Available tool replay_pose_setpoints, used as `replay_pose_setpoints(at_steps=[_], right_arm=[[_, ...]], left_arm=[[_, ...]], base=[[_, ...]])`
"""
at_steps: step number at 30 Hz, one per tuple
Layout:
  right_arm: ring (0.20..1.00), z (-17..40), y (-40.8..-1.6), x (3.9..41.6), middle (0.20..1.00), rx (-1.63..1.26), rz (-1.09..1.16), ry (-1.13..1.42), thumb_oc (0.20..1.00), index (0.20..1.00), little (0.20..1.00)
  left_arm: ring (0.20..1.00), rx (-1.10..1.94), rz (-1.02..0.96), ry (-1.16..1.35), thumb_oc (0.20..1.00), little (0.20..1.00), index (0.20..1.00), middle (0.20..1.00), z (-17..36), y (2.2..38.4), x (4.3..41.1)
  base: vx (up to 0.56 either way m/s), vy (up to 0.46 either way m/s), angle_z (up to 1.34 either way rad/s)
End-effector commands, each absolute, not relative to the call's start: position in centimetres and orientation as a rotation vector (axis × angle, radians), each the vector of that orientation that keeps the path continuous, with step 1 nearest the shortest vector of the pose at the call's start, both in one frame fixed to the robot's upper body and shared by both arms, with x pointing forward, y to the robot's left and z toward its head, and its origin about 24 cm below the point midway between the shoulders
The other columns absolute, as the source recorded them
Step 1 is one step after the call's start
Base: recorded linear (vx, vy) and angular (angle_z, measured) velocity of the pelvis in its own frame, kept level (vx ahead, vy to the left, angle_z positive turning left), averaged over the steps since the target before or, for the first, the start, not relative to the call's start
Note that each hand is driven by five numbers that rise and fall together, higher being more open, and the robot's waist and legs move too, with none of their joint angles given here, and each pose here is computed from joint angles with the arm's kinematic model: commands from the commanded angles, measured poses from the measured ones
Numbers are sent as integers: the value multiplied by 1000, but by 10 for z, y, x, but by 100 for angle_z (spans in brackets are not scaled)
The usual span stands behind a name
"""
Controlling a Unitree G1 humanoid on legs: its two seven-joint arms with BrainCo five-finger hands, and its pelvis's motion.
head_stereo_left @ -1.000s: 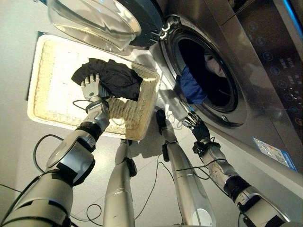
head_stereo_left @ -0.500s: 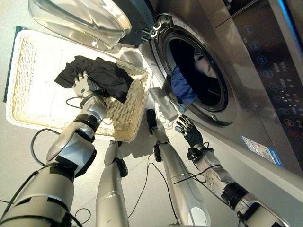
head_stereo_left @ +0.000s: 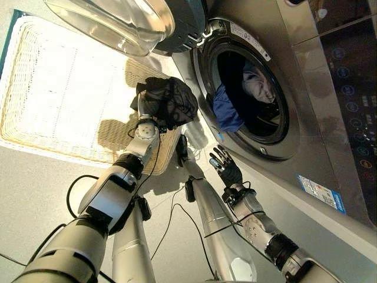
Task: Put the clothes into the washing machine.
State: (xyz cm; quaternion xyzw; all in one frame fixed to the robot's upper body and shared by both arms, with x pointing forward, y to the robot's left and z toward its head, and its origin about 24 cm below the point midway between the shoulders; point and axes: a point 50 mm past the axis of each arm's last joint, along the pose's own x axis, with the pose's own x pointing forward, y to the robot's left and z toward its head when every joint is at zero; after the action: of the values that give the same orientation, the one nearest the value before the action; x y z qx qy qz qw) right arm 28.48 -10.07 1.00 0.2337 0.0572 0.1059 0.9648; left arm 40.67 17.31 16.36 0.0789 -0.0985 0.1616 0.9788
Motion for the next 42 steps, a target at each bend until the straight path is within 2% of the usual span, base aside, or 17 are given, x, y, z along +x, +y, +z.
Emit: replay_pose_setpoints(at_steps=[1,9,15,19,26,30,42], right_arm=[[1000,5,-113,269,1000,521,198,88,1000,1000,1000],[1000,11,-117,271,1000,535,164,27,1000,1000,1000],[1000,24,-115,279,1000,542,129,-21,1000,1000,1000],[1000,32,-115,282,1000,450,123,-48,1000,1000,1000],[1000,52,-111,292,1000,319,148,-103,1000,1000,1000],[1000,66,-107,301,1000,271,205,-130,1000,1000,1000],[1000,89,-86,309,1000,48,430,-187,1000,1000,1000]], left_arm=[[200,100,375,-328,200,200,200,200,186,179,404],[200,157,351,-300,200,200,200,200,152,184,391],[200,63,331,-290,200,200,200,200,116,188,369],[200,20,241,-336,200,200,200,200,100,173,350],[200,91,152,-487,200,200,200,200,106,152,327],[200,104,17,-548,200,200,200,200,115,138,316],[200,175,-265,-580,200,200,200,200,130,108,305]], base=[[0,0,0],[-31,9,8],[-40,59,18],[-42,61,16],[-19,31,23],[-14,45,11],[-1,15,5]])
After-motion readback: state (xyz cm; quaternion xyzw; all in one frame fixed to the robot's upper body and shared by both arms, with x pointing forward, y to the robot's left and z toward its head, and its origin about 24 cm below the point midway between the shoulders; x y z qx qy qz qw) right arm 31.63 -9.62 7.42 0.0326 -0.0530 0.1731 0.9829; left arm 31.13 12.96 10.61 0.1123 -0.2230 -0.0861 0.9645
